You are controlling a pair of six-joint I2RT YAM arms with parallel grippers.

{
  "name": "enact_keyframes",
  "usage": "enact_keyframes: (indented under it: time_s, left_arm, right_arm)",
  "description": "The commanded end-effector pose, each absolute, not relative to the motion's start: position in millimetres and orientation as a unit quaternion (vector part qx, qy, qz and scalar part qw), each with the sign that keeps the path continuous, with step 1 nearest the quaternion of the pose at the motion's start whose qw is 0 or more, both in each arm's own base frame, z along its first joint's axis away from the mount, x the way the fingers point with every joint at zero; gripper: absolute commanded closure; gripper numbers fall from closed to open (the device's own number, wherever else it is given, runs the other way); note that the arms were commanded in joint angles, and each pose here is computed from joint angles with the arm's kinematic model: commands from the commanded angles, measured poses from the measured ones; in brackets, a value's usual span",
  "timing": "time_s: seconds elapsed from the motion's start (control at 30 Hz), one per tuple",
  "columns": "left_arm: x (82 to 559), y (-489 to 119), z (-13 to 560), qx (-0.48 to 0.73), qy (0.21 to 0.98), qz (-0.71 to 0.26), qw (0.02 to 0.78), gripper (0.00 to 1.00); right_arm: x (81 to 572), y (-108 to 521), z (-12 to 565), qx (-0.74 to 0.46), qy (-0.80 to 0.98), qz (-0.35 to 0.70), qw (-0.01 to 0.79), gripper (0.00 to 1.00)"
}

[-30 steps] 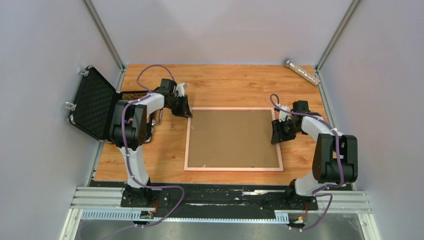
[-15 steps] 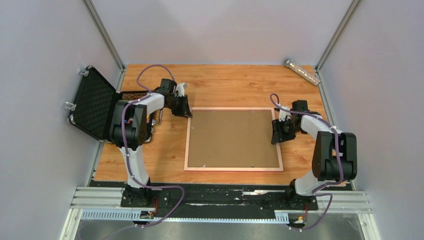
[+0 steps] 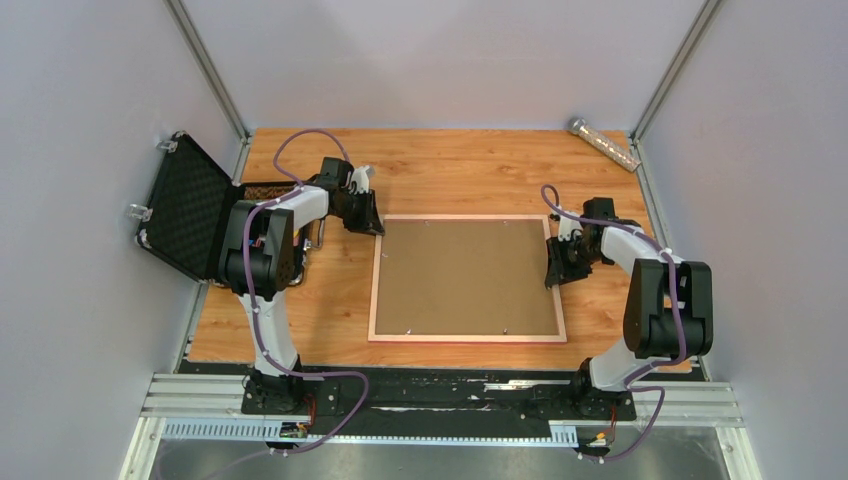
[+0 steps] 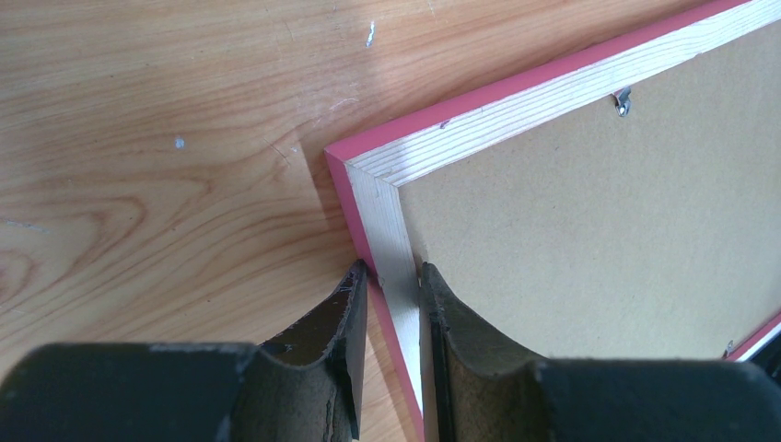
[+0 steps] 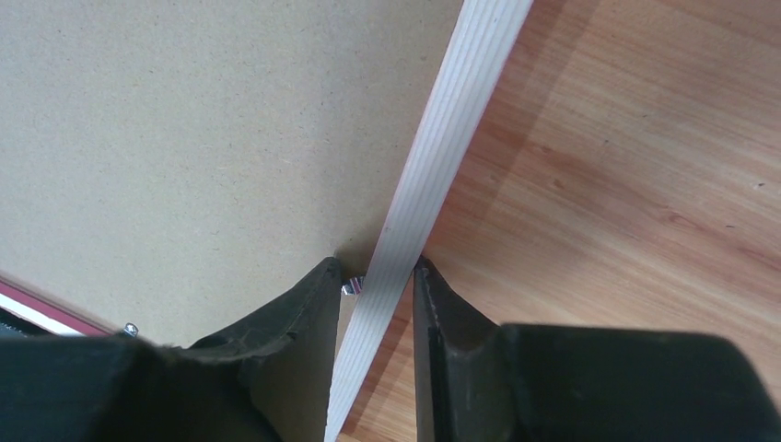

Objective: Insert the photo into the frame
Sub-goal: Install the photo frame at the center of the board.

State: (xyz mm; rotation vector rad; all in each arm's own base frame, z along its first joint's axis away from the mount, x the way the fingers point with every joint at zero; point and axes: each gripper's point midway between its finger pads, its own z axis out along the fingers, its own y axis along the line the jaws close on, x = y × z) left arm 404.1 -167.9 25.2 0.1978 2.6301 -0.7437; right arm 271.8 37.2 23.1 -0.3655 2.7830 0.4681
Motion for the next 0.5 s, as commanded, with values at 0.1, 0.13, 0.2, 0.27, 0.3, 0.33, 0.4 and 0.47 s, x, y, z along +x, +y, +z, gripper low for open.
enact_keyframes:
  time_s: [0.1, 0.13, 0.2, 0.27, 0.3, 0.33, 0.4, 0.47]
  left_arm:
    - [392.0, -160.1, 1.0, 0.079, 0.952, -0.239, 0.176, 1.00]
    - [391.9, -160.1, 1.0, 0.079, 0.952, -0.238, 0.176, 1.00]
    - [391.9, -160.2, 1.1, 0.079, 0.952, -0.239, 0.176, 1.00]
    - [391.5, -159.8, 0.4, 0.079, 0.952, -0.238, 0.175, 1.00]
    - [391.9, -160.0, 0.4, 0.079, 0.952, -0.238, 0.176, 1.00]
    - [391.9, -159.8, 0.3, 0.079, 0.952, -0.238, 0.175, 1.00]
    - [391.9, -159.8, 0.3, 0.079, 0.952, -0.238, 0.175, 1.00]
    - [392.3, -159.5, 0.9, 0.079, 0.952, -0.237, 0.176, 1.00]
  right_arm:
    - [277.2, 46.4, 19.8, -0.154, 0.960, 0.173, 0.157, 0.75]
    - [276.4, 46.9, 20.1, -0.157, 0.959, 0.175, 0.157, 0.76]
    - [274.6, 48.2, 20.9, -0.168, 0.956, 0.179, 0.159, 0.76]
    - [272.8, 49.6, 21.8, -0.180, 0.953, 0.184, 0.162, 0.76]
    - [272.1, 49.6, 22.6, -0.186, 0.951, 0.184, 0.164, 0.76]
    - [271.2, 49.7, 22.2, -0.190, 0.950, 0.185, 0.163, 0.76]
    - [271.7, 49.1, 22.6, -0.199, 0.949, 0.184, 0.164, 0.76]
    - [272.1, 49.3, 22.8, -0.207, 0.947, 0.185, 0.164, 0.76]
